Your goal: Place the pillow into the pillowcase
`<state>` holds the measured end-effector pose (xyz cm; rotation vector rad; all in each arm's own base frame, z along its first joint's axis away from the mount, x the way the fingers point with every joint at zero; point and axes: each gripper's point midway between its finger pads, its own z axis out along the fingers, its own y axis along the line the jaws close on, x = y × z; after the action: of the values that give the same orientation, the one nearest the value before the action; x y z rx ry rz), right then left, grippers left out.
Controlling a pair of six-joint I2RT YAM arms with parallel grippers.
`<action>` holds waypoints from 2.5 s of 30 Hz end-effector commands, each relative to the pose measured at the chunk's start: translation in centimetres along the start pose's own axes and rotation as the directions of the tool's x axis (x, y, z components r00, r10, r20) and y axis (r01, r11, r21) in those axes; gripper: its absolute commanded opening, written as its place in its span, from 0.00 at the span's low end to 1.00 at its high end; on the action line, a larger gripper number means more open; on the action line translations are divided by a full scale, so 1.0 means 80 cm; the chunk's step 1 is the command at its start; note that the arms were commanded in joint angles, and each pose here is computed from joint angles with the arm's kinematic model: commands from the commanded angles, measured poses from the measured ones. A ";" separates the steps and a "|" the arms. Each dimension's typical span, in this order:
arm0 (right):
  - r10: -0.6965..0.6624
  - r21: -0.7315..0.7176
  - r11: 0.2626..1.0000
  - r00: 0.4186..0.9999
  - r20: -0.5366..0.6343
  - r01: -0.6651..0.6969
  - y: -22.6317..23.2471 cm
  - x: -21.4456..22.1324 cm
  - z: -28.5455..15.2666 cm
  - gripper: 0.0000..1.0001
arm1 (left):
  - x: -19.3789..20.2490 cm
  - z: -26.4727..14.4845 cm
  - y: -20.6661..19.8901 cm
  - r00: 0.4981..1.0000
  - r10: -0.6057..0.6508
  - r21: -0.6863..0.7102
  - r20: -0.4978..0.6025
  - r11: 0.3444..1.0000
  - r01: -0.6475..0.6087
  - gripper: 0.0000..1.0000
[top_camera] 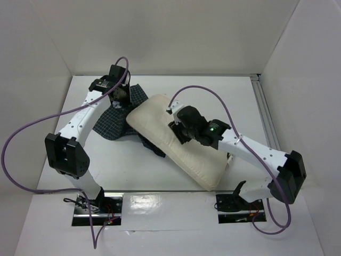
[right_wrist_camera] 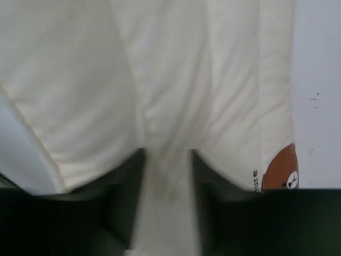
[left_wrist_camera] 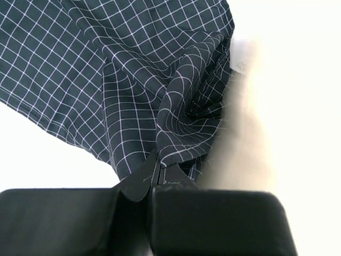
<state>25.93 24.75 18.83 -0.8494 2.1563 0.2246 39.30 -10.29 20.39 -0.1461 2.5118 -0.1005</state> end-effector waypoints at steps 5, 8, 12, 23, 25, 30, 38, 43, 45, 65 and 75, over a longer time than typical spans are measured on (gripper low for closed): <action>0.079 0.176 0.979 0.987 0.136 -0.103 -0.050 -0.044 -0.006 0.88 | -0.005 0.011 0.009 1.000 -0.025 -0.029 -0.002 0.999 0.025 0.00; 0.141 0.173 0.971 0.980 0.143 -0.165 -0.077 -0.067 -0.001 0.92 | 0.001 0.017 0.024 0.999 -0.047 -0.063 -0.015 0.997 0.046 0.00; 0.227 0.151 0.960 0.971 0.076 -0.236 -0.097 -0.093 0.046 1.00 | 0.002 0.019 0.032 0.998 -0.065 -0.081 -0.008 0.995 0.064 0.00; 0.292 -0.046 0.954 0.952 -0.093 -0.297 -0.092 -0.097 0.209 1.00 | -0.005 0.014 0.045 0.998 -0.070 -0.104 0.012 0.992 0.070 0.00; 0.311 -0.133 0.936 0.942 -0.127 -0.327 -0.075 -0.081 0.223 1.00 | -0.005 0.014 0.045 0.998 -0.070 -0.104 0.012 0.992 0.070 0.00; 0.298 -0.262 0.906 0.941 -0.160 -0.332 -0.028 -0.055 0.224 0.52 | -0.003 0.014 0.040 0.998 -0.070 -0.084 0.004 0.994 0.070 0.00; 0.240 -0.210 0.952 0.969 0.055 -0.223 -0.052 -0.089 0.143 0.00 | -0.005 0.012 0.053 0.996 -0.086 -0.103 0.012 0.991 0.087 0.00; 0.150 -0.235 0.964 0.983 0.105 -0.122 -0.042 -0.100 0.088 0.00 | -0.007 0.008 0.066 0.994 -0.104 -0.119 0.031 0.987 0.107 0.00; 0.127 -0.234 0.967 0.987 0.102 -0.100 -0.025 -0.096 0.079 0.00 | -0.005 0.006 0.066 0.994 -0.104 -0.119 0.031 0.987 0.107 0.00; -0.074 -0.441 0.884 0.976 0.204 0.159 0.079 -0.095 0.041 0.00 | -0.044 0.023 0.036 0.980 -0.153 0.021 0.124 0.988 0.151 0.00; -0.136 -0.544 0.818 0.981 0.137 0.189 0.127 -0.071 0.082 0.00 | -0.046 -0.013 0.032 0.954 -0.167 0.103 0.247 0.984 0.146 0.00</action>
<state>26.29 36.62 16.33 -1.2717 1.9806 0.7492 41.71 -7.07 19.17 -0.3216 2.3840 -0.1607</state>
